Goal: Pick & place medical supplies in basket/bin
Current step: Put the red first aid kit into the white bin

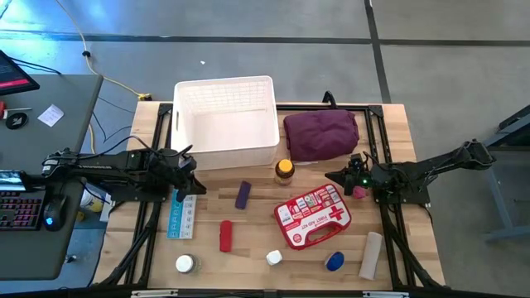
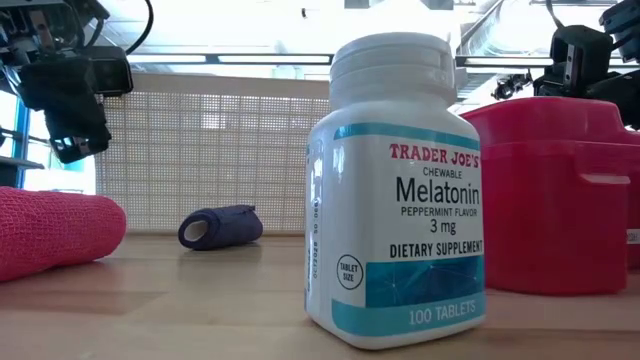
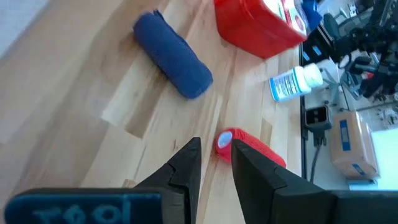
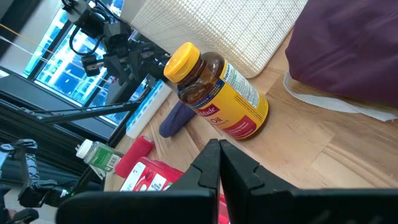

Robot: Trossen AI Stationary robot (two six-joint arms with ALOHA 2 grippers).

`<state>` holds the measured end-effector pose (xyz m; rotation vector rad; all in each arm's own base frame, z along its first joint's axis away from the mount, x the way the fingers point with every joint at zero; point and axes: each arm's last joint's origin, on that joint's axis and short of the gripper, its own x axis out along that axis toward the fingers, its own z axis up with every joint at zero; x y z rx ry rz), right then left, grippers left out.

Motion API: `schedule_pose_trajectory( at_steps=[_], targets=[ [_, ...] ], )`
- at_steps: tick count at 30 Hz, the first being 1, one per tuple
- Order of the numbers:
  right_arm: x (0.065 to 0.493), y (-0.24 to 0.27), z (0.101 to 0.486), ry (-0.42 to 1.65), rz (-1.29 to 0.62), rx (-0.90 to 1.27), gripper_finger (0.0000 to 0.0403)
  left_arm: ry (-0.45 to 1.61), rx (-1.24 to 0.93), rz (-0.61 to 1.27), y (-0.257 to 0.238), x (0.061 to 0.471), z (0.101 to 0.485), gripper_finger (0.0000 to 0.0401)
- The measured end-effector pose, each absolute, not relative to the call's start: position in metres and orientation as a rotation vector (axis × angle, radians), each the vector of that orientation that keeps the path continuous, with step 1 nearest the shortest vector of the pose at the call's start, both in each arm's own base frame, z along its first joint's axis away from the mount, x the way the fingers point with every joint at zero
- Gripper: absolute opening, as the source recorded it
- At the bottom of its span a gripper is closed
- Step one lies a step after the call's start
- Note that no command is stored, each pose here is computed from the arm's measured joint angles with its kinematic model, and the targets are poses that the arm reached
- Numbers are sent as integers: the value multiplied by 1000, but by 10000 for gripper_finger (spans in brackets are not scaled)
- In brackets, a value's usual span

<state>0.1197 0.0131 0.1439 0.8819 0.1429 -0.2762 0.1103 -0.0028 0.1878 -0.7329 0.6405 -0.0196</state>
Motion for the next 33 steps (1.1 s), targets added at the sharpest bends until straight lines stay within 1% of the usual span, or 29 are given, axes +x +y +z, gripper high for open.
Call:
schedule_pose_trajectory(
  at_steps=[2, 8, 14, 19, 23, 27, 31, 33],
  targets=[
    [120, 13, 144, 143, -276, 882, 0, 624, -759, 4, -2, 111, 189, 124],
    [120, 13, 144, 142, -276, 882, 0, 618, -943, 74, -2, 112, 189, 124],
    [120, 13, 144, 143, -276, 882, 0, 572, -1003, 216, 2, 112, 188, 124],
    [120, 13, 144, 143, -276, 882, 0, 532, -1040, 269, 3, 113, 189, 124],
    [120, 13, 144, 143, -276, 882, 0, 446, -1169, 213, 2, 118, 198, 124],
    [120, 13, 148, 97, -272, 906, 0, 294, -1181, 113, 2, 124, 213, 124],
    [122, 14, 157, 15, -192, 1110, 0, 119, -1210, 8, 3, 128, 232, 124],
    [123, 15, 162, -22, -153, 1168, 0, 36, -1215, -49, 3, 128, 241, 124]
  ],
)
